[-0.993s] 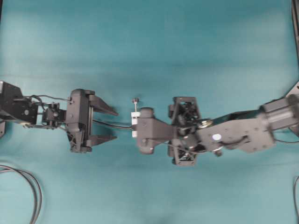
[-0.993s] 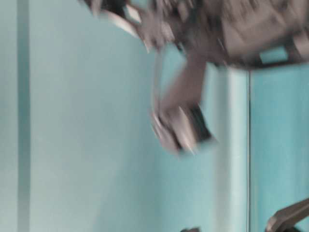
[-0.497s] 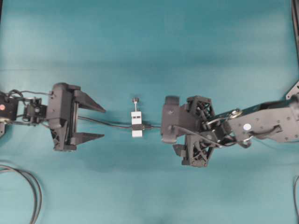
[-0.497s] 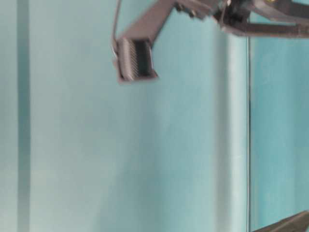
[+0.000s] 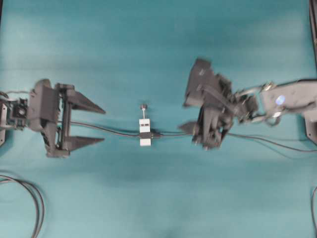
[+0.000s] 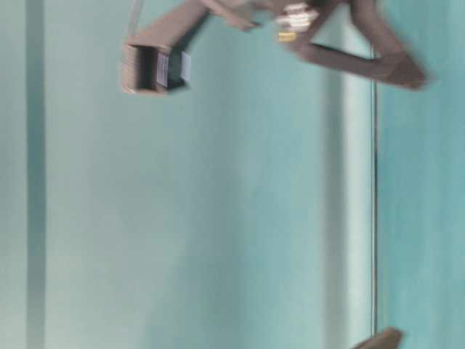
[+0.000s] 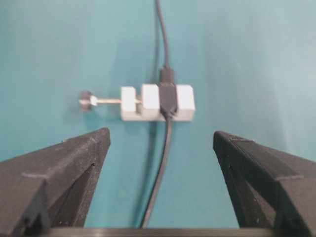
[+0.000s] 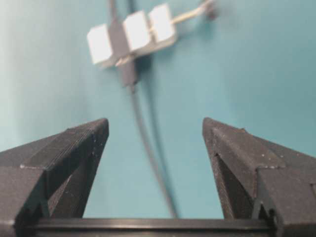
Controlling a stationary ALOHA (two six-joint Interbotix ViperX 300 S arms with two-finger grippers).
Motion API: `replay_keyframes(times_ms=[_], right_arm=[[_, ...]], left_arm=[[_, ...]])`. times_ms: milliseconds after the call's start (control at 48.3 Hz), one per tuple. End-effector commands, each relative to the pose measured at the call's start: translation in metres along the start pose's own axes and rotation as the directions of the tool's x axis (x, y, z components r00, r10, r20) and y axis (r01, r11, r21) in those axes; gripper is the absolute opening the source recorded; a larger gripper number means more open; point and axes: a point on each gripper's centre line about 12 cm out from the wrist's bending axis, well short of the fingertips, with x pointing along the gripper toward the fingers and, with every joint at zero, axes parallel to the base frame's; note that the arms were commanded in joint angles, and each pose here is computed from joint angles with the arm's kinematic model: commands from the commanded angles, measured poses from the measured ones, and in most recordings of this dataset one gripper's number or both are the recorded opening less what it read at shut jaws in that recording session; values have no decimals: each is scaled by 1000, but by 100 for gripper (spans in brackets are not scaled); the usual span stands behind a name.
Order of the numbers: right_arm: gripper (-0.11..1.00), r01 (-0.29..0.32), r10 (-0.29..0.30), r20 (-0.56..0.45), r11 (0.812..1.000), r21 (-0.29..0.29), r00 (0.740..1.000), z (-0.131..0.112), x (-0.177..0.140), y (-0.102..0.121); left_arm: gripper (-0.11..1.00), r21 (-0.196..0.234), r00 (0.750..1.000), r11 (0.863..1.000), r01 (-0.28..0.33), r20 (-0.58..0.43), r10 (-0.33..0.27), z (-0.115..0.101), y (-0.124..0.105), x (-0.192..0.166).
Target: Insert the USB cable into the female connector supported by the left arm.
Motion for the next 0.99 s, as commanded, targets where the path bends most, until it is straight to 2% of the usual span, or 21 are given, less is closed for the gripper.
replay_keyframes(times_ms=[0,145,248,372,435,517,579,724,848,972], right_arm=[[79,-36,34,112,999,20,993,19,-25,-3],[79,-77,67,221,996,34,973,17,-59,-13],[78,-122,115,275,993,9,955,-1,-79,-16],[79,-189,213,324,976,-105,922,-28,-93,-10],[78,-205,256,340,962,-179,905,-42,-98,-8],[79,-199,280,343,947,-253,896,-58,-101,-11],[79,-189,272,328,946,-263,905,-69,-101,-15],[77,-158,219,291,963,-220,931,-87,-96,-30],[75,-127,187,295,969,-211,937,-91,-95,-40],[74,-115,190,300,961,-250,935,-95,-95,-41]], left_arm=[[94,-27,998,999,-21,50,22,10,7,-12],[94,-46,989,997,-56,131,61,16,17,-39],[94,-45,975,997,-60,210,68,22,18,-60],[94,-37,961,998,-50,271,58,24,16,-83],[94,-33,959,999,-41,281,49,24,14,-93],[94,-28,967,999,-25,254,32,21,11,-101],[94,-24,983,1000,-15,184,19,12,8,-104],[94,-26,998,1000,-8,62,10,-7,7,-106],[94,-30,997,1000,-9,81,11,-15,7,-106],[94,-28,989,1000,-9,145,13,-17,8,-106]])
